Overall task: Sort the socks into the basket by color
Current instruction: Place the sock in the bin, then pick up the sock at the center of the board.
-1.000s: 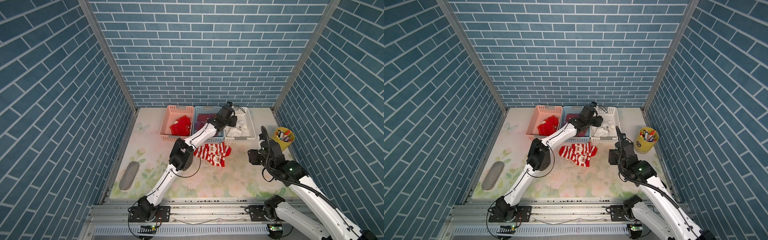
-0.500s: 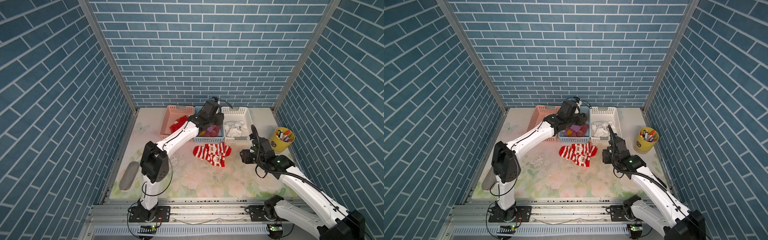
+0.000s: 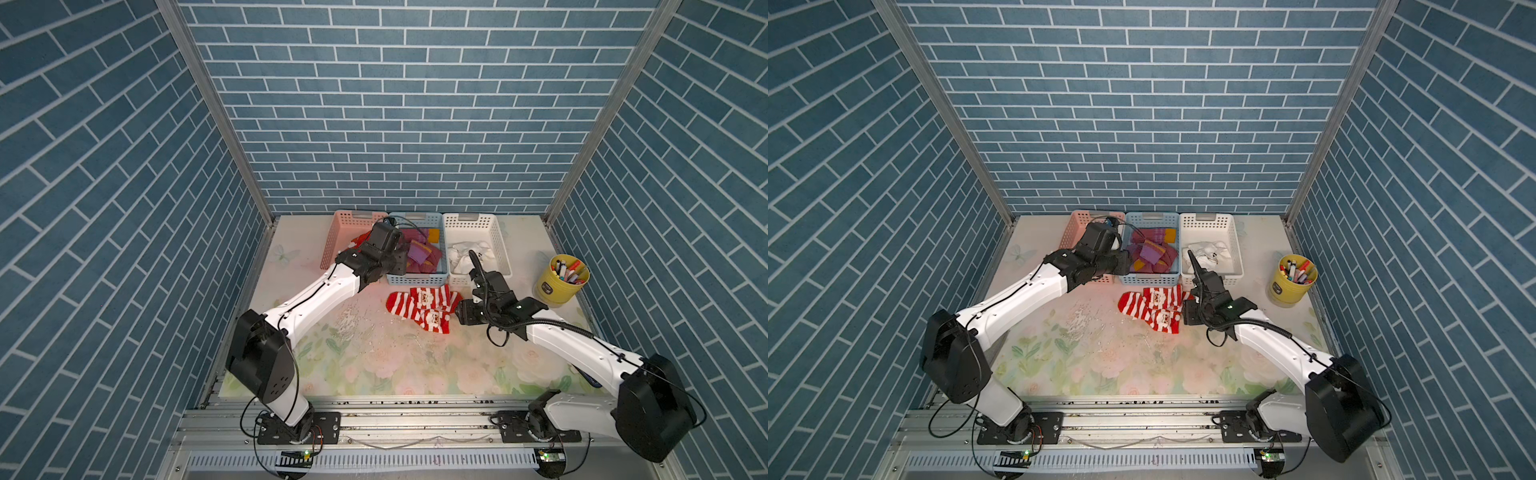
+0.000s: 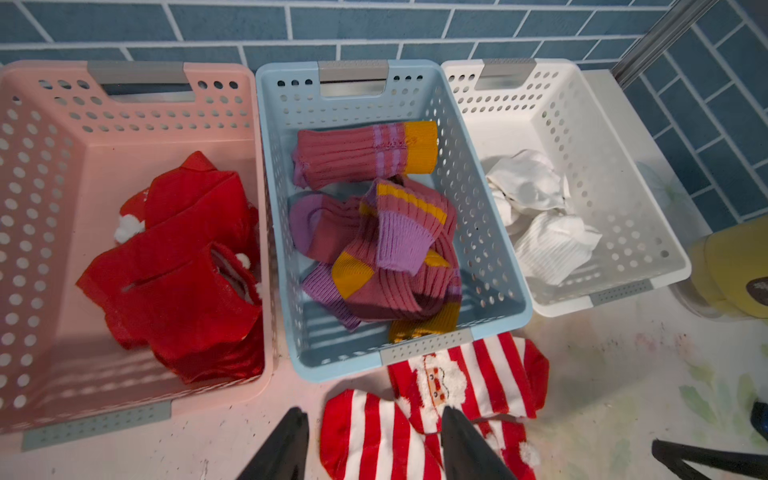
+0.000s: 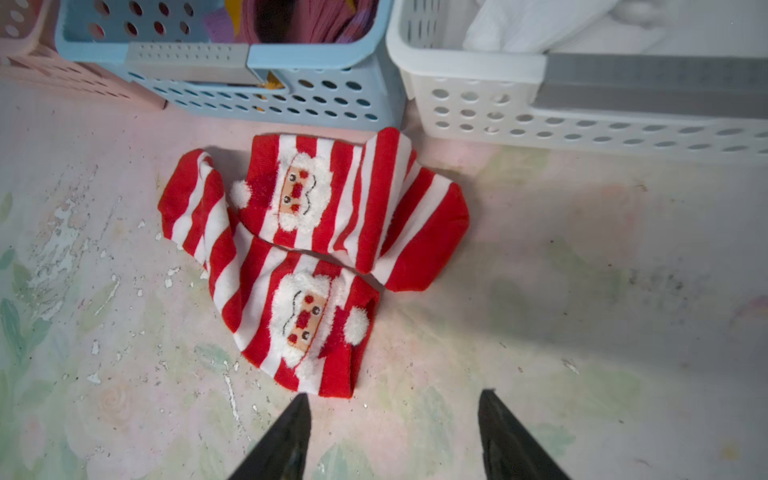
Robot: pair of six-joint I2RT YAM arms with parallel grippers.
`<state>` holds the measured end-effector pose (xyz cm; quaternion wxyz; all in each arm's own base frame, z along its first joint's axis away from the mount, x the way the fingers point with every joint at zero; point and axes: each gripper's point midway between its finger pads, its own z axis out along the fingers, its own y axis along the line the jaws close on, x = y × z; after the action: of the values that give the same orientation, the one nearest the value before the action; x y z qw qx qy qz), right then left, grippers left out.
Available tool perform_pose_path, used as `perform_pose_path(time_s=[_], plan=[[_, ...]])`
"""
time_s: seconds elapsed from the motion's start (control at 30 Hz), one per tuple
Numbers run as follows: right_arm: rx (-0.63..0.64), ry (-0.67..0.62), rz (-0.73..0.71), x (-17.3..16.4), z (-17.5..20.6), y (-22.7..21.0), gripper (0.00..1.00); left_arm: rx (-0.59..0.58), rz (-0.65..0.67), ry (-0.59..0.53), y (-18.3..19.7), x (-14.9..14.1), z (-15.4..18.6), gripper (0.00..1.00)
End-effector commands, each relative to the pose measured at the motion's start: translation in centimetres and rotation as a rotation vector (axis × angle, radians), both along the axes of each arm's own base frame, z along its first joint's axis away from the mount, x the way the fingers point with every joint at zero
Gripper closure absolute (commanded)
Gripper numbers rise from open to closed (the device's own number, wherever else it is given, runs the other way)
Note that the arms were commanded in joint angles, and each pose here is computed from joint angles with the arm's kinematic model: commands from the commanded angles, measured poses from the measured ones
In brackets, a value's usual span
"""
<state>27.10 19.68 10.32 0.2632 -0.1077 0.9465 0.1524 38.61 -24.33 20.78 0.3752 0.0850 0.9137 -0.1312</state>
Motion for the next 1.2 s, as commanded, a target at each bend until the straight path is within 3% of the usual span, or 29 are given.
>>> perform_pose_path(time_s=[0.0, 0.23, 0.7, 1.0, 1.17], plan=[[0.06, -0.018, 0.01, 1.1, 1.0, 2.7, 0.35, 0.036, 0.042, 0.03, 2.2, -1.3, -1.0, 0.43], [0.082, 0.035, 0.105, 1.0, -0.7, 6.9, 0.28, 0.054, 0.105, 0.072, 5.3, -3.5, -3.1, 0.42], [-0.008, 0.102, 0.174, 0.8, -4.4, 11.2, 0.27, 0.058, 0.16, 0.094, 8.7, -5.0, -4.2, 0.41], [-0.092, 0.145, 0.158, 0.5, -6.9, 11.3, 0.31, 0.042, 0.158, 0.107, 8.7, -5.3, -4.8, 0.42], [-0.115, 0.156, 0.154, 0.4, -7.5, 11.2, 0.39, 0.048, 0.161, 0.114, 8.8, -5.4, -5.2, 0.42]])
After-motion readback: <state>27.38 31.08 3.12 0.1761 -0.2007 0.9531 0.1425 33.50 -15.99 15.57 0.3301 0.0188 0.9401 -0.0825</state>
